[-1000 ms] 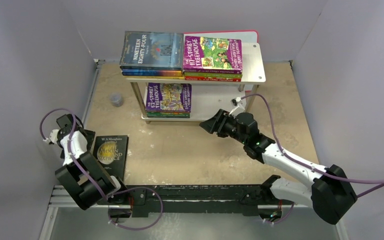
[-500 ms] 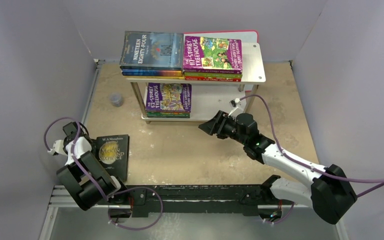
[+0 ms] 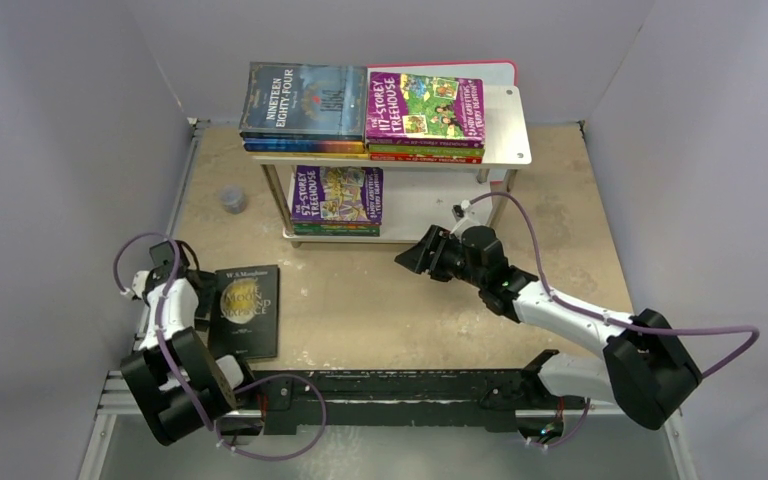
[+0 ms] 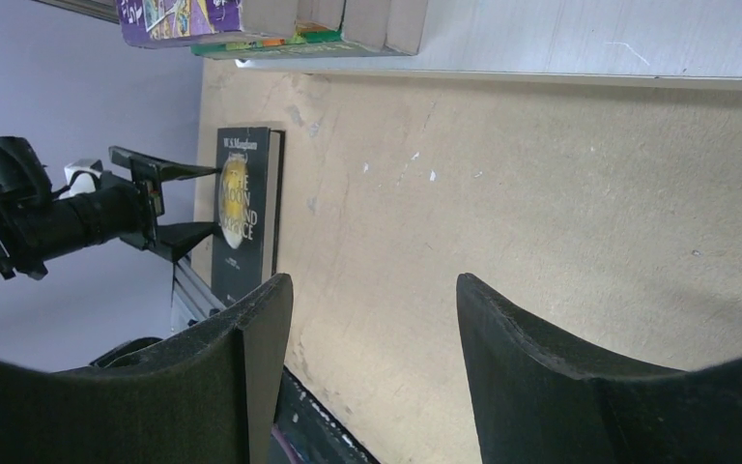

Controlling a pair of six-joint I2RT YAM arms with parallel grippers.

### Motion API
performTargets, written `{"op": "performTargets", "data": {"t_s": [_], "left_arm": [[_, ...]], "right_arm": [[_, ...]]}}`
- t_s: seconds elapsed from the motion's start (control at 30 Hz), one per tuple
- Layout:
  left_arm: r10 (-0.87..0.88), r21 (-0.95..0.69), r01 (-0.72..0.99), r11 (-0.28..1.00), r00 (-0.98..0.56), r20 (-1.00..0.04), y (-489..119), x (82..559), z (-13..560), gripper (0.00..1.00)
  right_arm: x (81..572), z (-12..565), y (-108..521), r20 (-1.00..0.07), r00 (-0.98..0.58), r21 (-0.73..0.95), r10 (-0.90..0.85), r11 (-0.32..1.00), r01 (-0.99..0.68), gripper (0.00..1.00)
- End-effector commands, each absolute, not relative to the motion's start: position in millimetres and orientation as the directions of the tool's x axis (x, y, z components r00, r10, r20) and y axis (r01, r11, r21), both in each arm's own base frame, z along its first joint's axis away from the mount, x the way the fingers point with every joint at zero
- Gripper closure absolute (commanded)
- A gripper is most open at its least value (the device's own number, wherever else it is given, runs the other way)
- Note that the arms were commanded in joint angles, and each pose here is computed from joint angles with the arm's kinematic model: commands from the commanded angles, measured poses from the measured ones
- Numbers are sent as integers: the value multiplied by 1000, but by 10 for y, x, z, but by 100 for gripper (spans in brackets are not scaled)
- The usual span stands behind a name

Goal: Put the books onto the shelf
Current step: Move the book to the center of the board.

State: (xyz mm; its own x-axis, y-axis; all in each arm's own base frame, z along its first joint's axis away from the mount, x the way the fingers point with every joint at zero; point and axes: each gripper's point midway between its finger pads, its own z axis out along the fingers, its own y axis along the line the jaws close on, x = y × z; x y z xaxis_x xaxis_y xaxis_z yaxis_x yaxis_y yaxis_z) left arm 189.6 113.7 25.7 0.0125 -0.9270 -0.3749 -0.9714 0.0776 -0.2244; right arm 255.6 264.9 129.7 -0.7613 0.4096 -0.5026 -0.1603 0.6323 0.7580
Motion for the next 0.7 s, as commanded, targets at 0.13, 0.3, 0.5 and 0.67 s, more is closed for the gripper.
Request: {"op": "performTargets", "data": {"t_s": [0.13, 0.3, 0.5, 0.67], "left_arm": [[-960, -345, -900, 265, -211, -187, 350, 2181, 149, 34], [-928, -368, -852, 372, -333, -166, 82, 2166, 191, 38], [-928, -427, -828, 364, -362, -88, -207, 2061, 182, 40], [-922, -490, -792, 364, -380, -71, -373, 2084, 278, 43]], "right_arm": [[2648, 1449, 2703, -576, -736, 719, 355, 649, -249, 27], [2694, 1376, 2753, -587, -748, 693, 310, 670, -265, 24], [2657, 1140, 2865, -470, -817, 746, 335, 645, -165, 29], [2626, 1003, 2925, -418, -834, 756, 360, 647, -100, 32]]}}
